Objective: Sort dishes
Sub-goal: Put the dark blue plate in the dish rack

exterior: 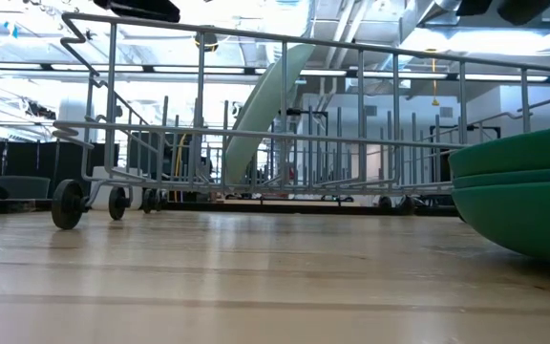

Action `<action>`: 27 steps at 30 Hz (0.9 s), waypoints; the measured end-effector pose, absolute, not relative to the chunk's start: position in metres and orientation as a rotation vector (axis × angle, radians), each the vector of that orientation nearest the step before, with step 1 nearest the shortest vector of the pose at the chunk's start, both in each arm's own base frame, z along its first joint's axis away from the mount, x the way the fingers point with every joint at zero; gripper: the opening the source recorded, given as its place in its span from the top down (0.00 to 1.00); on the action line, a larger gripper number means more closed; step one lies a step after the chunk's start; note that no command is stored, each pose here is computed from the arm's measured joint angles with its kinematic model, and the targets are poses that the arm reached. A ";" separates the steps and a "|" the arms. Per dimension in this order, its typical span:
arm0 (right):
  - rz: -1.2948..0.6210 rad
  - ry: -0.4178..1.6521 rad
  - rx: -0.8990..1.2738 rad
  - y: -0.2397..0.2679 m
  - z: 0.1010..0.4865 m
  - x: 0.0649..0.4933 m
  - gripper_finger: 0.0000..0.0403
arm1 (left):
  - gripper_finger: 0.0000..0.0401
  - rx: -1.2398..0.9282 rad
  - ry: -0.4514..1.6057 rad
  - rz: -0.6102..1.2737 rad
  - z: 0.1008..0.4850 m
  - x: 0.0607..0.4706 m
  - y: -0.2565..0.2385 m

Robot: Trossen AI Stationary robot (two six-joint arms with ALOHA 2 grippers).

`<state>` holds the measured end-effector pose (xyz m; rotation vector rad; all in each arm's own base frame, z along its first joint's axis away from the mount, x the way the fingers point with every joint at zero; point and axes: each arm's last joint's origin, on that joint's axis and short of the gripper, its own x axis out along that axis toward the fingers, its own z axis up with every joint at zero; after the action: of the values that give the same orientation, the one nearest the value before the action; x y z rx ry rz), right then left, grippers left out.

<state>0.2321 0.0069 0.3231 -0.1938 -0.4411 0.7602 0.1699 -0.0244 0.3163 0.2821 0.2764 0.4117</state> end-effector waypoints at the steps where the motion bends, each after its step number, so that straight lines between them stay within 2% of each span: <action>1: 0.758 -0.441 -0.194 0.007 0.323 0.232 0.99 | 0.55 0.278 0.274 0.396 0.316 0.170 -0.024; 10: 0.745 -0.440 -0.190 0.006 0.323 0.232 0.99 | 0.55 0.280 0.197 0.149 0.324 0.169 -0.028; 15: 0.721 -0.440 -0.183 0.005 0.323 0.233 0.99 | 0.55 0.296 0.193 0.151 0.318 0.164 -0.026; 21: 0.717 -0.442 -0.172 0.006 0.324 0.233 0.99 | 0.55 0.284 0.094 0.213 0.300 0.157 -0.017; 27: 0.620 -0.503 -0.120 0.007 0.332 0.232 0.99 | 0.55 0.260 0.049 0.254 0.299 0.152 -0.011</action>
<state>0.2324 0.0071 0.3319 -0.1200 -0.5027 0.6197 0.1515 -0.0107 0.2988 0.2599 0.0489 0.2540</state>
